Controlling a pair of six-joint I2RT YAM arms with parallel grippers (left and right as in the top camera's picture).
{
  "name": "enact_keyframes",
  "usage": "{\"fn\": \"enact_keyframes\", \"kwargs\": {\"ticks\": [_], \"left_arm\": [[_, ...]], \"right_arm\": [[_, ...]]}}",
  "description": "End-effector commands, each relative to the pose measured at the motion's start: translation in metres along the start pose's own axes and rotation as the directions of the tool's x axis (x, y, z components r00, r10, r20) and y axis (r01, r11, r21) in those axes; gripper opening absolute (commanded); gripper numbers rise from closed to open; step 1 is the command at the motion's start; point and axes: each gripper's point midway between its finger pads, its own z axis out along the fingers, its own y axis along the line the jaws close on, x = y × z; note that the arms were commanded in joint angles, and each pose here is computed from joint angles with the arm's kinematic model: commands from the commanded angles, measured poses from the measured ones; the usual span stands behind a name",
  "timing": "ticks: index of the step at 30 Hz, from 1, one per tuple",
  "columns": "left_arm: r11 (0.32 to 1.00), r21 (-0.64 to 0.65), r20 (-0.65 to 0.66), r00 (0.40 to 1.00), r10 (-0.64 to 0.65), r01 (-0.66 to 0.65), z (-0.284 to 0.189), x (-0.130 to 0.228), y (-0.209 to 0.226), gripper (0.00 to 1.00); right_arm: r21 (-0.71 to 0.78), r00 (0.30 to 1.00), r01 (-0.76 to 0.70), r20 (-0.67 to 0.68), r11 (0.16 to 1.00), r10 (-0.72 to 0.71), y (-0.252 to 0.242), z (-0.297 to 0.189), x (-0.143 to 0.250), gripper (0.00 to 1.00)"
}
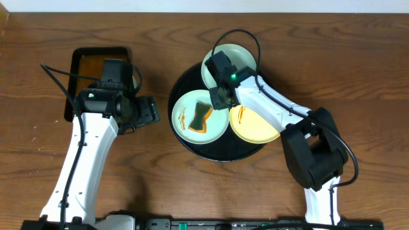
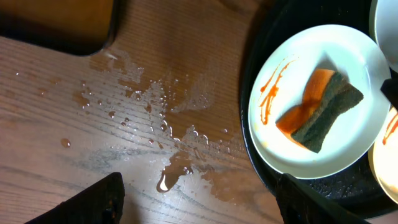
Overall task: Clean dirty plates on tray and stack at the side
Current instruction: 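Move the right gripper to the sponge plate's rim and pinch it, then reach the left gripper back to the sponge and grasp it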
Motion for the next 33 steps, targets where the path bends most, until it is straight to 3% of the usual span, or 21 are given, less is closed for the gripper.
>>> {"fn": "enact_keyframes", "kwargs": {"ticks": [1, 8, 17, 26, 28, 33], "left_arm": [[1.000, -0.004, -0.003, 1.000, -0.012, 0.012, 0.000, 0.001, 0.001, 0.79], [1.000, -0.004, -0.003, 1.000, -0.012, 0.012, 0.000, 0.001, 0.001, 0.79], [1.000, -0.005, -0.008, 1.000, -0.012, 0.012, 0.000, 0.002, 0.002, 0.79], [0.995, 0.095, -0.023, 1.000, 0.002, 0.000, 0.004, 0.001, -0.019, 0.79], [0.993, 0.118, -0.033, 0.999, 0.023, -0.019, 0.010, 0.001, -0.028, 0.79], [0.966, 0.192, -0.034, 0.983, 0.183, -0.173, 0.039, -0.001, -0.069, 0.79]], "right_arm": [[0.007, 1.000, 0.008, -0.007, 1.000, -0.008, -0.005, 0.010, 0.005, 0.26], [0.007, 1.000, 0.008, -0.007, 1.000, -0.008, -0.006, 0.014, 0.008, 0.16], [0.005, 1.000, 0.007, 0.000, 1.000, -0.007, -0.007, 0.023, 0.013, 0.16], [0.003, 1.000, 0.022, 0.003, 1.000, -0.022, -0.007, 0.022, 0.011, 0.06], [0.004, 1.000, 0.025, 0.000, 1.000, -0.025, -0.007, 0.021, 0.012, 0.01], [-0.030, 0.997, 0.076, -0.007, 0.997, -0.076, -0.001, 0.020, 0.013, 0.01]]}}
